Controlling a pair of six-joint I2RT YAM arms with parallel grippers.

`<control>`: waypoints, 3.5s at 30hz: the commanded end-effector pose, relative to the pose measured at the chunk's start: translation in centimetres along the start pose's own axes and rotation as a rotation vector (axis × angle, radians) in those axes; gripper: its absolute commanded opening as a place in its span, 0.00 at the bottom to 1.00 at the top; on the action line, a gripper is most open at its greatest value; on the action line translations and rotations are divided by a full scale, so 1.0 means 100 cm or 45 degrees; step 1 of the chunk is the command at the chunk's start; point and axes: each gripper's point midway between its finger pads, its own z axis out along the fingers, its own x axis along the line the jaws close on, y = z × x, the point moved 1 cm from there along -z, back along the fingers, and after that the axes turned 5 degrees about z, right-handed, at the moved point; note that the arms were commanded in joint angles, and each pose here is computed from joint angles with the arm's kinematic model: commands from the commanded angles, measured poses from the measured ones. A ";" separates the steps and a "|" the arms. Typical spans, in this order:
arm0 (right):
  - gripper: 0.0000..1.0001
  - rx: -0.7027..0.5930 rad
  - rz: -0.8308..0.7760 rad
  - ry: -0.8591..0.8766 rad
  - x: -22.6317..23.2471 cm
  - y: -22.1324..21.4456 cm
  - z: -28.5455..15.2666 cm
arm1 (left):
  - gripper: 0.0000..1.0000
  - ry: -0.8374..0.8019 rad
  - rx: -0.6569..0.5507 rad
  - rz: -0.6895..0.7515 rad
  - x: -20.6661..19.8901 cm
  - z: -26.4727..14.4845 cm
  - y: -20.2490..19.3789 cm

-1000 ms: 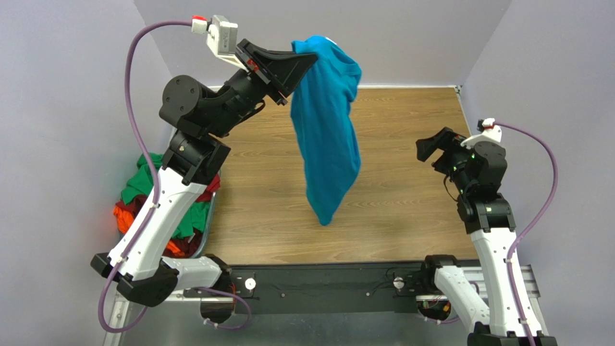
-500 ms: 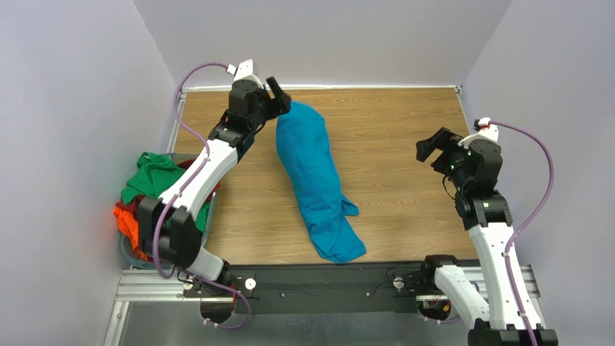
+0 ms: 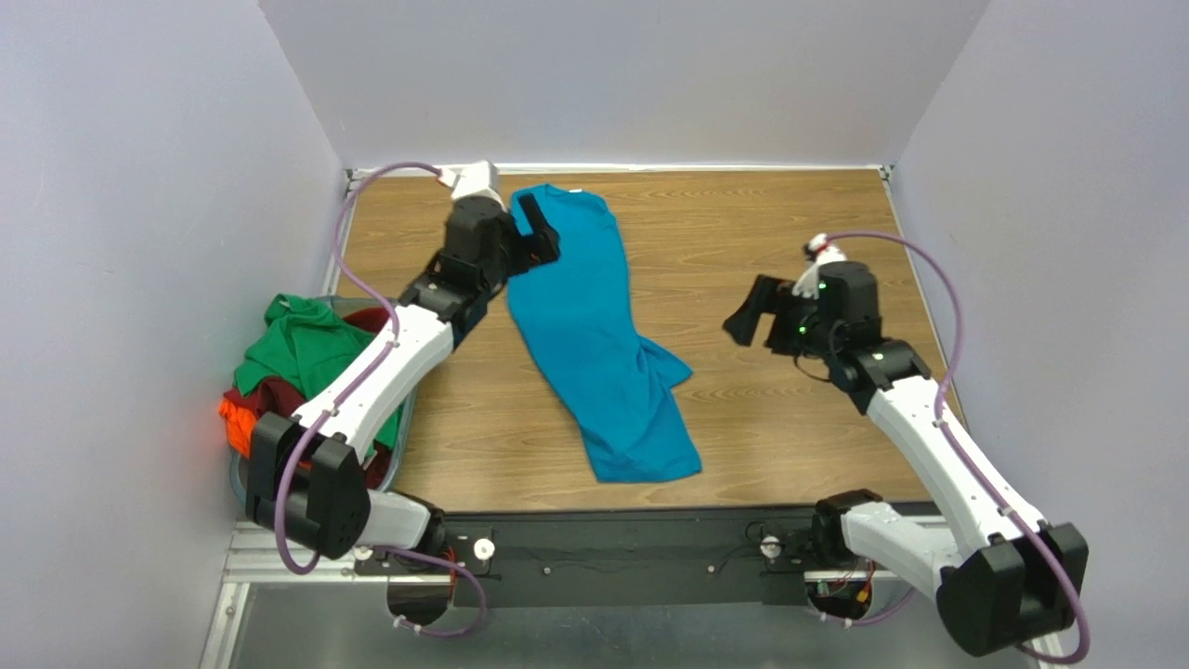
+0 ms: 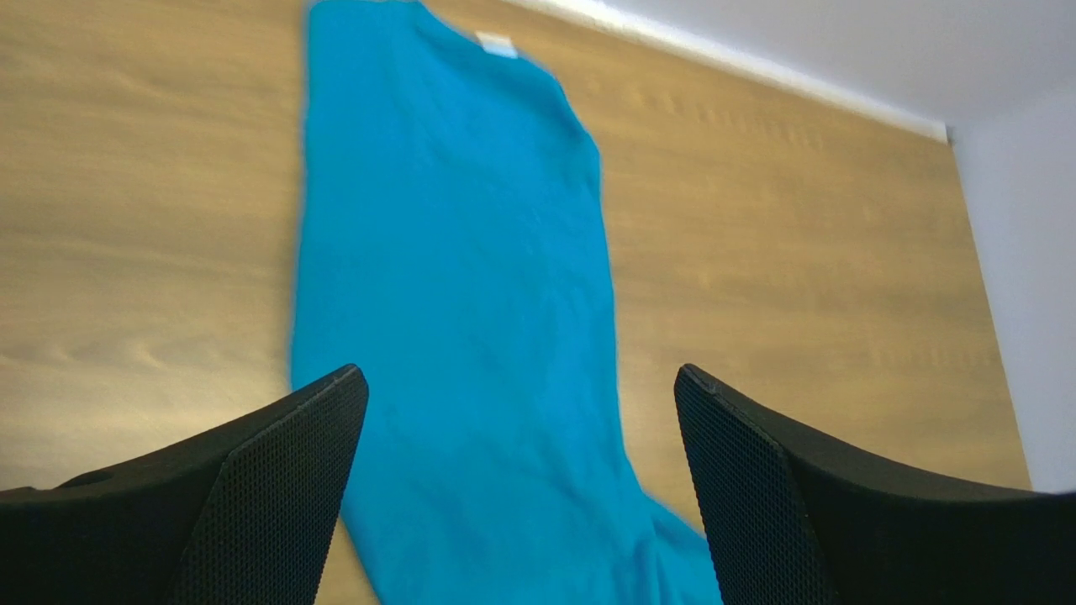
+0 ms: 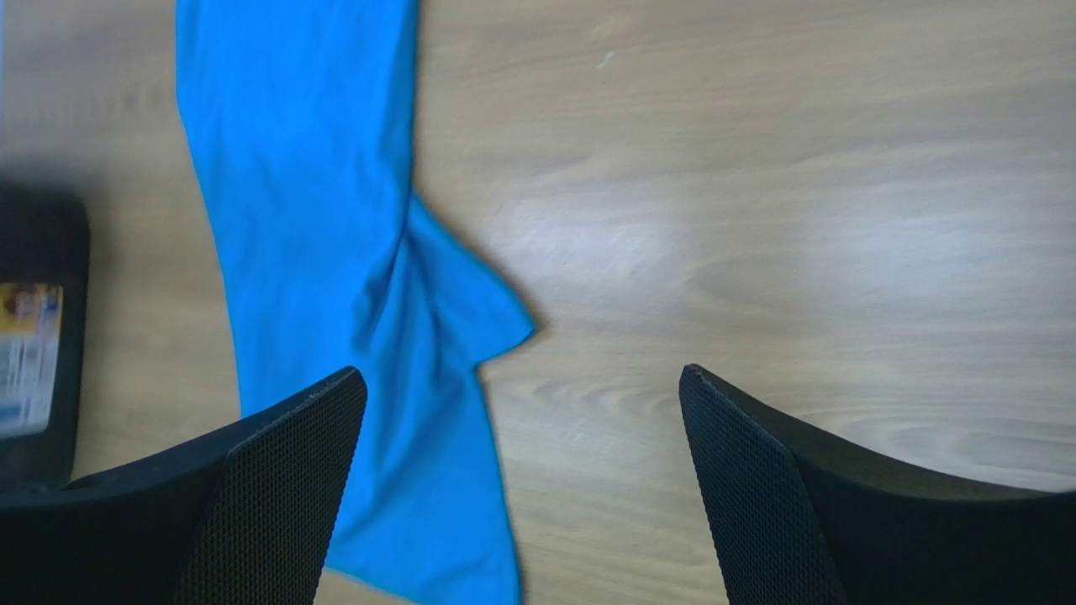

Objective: Fold and stack the t-shirts
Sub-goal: Move the tshirt to the center of the board, then flatten the tshirt out

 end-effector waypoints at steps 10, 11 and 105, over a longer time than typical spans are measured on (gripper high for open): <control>1.00 0.010 0.123 -0.348 -0.032 -0.032 0.026 | 0.99 -0.627 0.459 0.306 -0.159 -0.112 -0.180; 1.00 -0.027 0.148 -0.404 -0.040 -0.029 0.022 | 0.99 -0.638 0.483 0.323 -0.166 -0.117 -0.189; 0.73 0.315 -0.055 -0.376 0.021 -0.125 0.129 | 0.00 0.245 0.082 -0.030 0.036 -0.119 -0.103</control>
